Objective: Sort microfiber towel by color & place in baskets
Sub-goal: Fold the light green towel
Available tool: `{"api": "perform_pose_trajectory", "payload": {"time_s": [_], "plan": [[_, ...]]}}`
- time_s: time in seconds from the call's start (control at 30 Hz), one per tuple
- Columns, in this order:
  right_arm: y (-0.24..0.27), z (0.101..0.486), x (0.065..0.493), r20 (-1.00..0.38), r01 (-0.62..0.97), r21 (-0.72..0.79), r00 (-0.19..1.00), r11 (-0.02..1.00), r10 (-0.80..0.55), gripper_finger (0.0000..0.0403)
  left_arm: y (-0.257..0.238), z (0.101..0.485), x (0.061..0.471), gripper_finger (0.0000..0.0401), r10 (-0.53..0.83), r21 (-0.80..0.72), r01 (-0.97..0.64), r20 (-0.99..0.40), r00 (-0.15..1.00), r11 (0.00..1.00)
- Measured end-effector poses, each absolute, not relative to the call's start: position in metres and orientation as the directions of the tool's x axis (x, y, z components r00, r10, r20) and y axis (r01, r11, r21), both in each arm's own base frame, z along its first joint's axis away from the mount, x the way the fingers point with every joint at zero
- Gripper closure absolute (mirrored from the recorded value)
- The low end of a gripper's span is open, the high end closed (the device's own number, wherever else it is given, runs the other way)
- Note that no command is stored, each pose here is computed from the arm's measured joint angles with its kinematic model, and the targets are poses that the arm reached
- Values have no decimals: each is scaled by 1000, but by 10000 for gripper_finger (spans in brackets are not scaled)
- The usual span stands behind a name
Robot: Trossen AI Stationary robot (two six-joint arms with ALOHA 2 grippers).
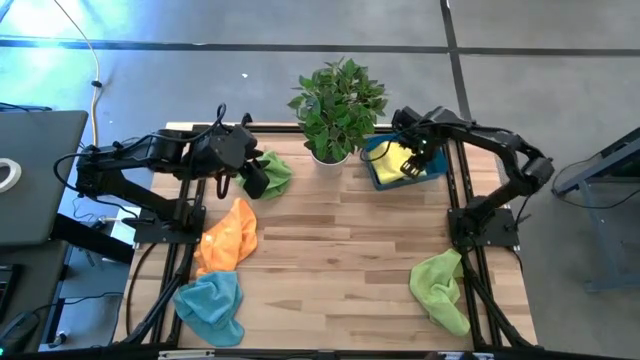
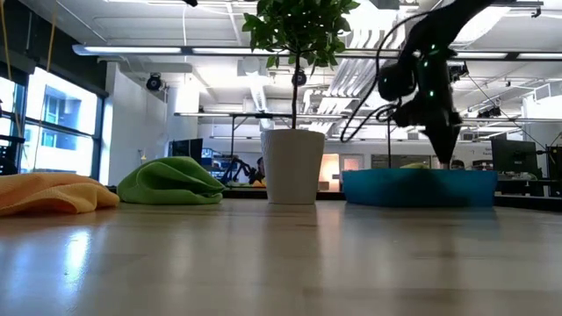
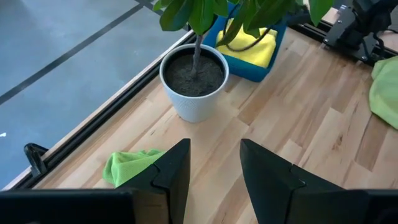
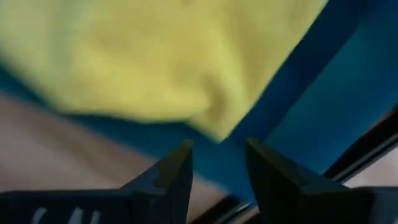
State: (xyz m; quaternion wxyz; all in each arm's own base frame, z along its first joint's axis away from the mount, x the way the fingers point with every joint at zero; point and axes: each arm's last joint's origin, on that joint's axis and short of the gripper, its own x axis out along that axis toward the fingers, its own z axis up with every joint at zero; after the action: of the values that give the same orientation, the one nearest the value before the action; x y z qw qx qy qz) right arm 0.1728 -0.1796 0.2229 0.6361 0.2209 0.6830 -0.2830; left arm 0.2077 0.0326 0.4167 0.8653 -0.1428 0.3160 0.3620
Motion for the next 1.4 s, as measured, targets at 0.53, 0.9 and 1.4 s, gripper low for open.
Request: {"api": "perform_pose_trajectory", "payload": {"time_s": [0.53,0.9,1.4], "plan": [[-50,236,171,-990,785,137,89,604,109,265,32,416,208,270,526,120,-615,-657,540,780],[52,212,182,-953,871,97,-58,481,297,265,31,415,208,270,482,157,-531,-676,557,833],[141,177,196,-904,938,67,-87,339,419,265,28,415,209,270,389,100,-461,-707,591,882]]}}
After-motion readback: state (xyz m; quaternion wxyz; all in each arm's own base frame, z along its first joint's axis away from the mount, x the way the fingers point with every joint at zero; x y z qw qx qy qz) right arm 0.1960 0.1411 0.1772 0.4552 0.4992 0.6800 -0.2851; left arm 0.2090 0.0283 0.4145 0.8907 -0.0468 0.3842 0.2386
